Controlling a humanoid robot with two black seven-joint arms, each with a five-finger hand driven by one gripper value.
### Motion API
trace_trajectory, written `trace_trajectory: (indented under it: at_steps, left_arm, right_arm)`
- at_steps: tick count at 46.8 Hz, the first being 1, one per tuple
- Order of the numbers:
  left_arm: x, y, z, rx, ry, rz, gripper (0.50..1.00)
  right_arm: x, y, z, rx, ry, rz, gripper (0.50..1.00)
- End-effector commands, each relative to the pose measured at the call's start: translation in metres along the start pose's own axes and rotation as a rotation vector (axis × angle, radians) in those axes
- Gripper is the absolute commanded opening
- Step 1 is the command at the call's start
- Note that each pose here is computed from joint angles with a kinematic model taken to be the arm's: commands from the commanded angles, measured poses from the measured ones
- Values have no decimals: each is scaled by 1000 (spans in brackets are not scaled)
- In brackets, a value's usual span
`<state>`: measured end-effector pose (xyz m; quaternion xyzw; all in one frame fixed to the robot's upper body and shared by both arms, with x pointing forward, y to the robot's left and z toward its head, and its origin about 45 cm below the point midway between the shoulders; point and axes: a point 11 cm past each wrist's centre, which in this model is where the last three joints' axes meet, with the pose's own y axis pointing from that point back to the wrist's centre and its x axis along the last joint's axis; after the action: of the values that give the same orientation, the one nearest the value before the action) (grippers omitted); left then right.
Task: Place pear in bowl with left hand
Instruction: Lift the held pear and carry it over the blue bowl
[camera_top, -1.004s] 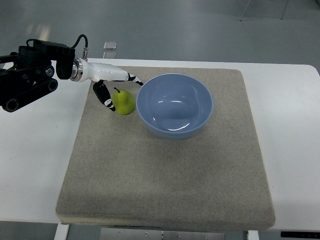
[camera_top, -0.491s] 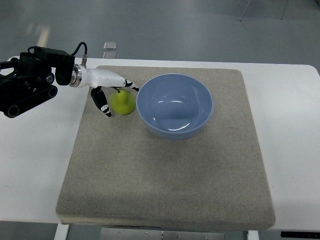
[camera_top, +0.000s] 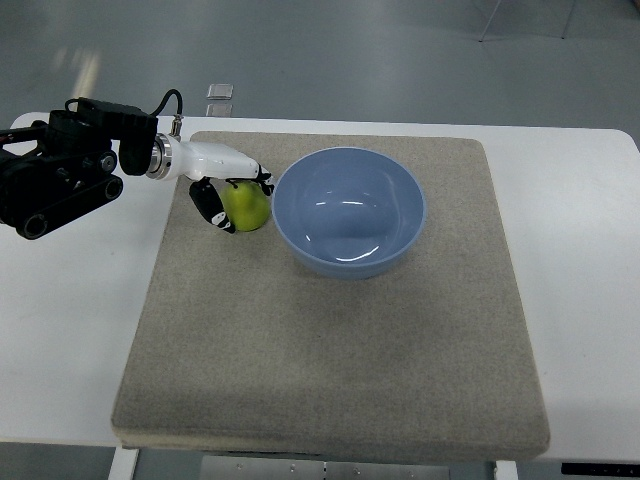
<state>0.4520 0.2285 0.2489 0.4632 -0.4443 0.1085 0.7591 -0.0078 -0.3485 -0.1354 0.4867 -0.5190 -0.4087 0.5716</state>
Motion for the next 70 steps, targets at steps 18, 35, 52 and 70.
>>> trace_trajectory:
  at_steps: [18, 35, 52, 70]
  left_arm:
    - [8, 2, 2, -7, 9, 21, 636]
    - [49, 14, 9, -32, 19, 127, 638]
    - [103, 29, 38, -112, 5, 267, 638]
    - [97, -6, 95, -243, -9, 226, 643]
  right_arm:
    - [0, 0, 0, 0, 0, 0, 926]
    - [0, 0, 0, 0, 0, 0, 926]
    - [0, 0, 0, 0, 0, 0, 926]
    - [0, 0, 0, 0, 0, 0, 926]
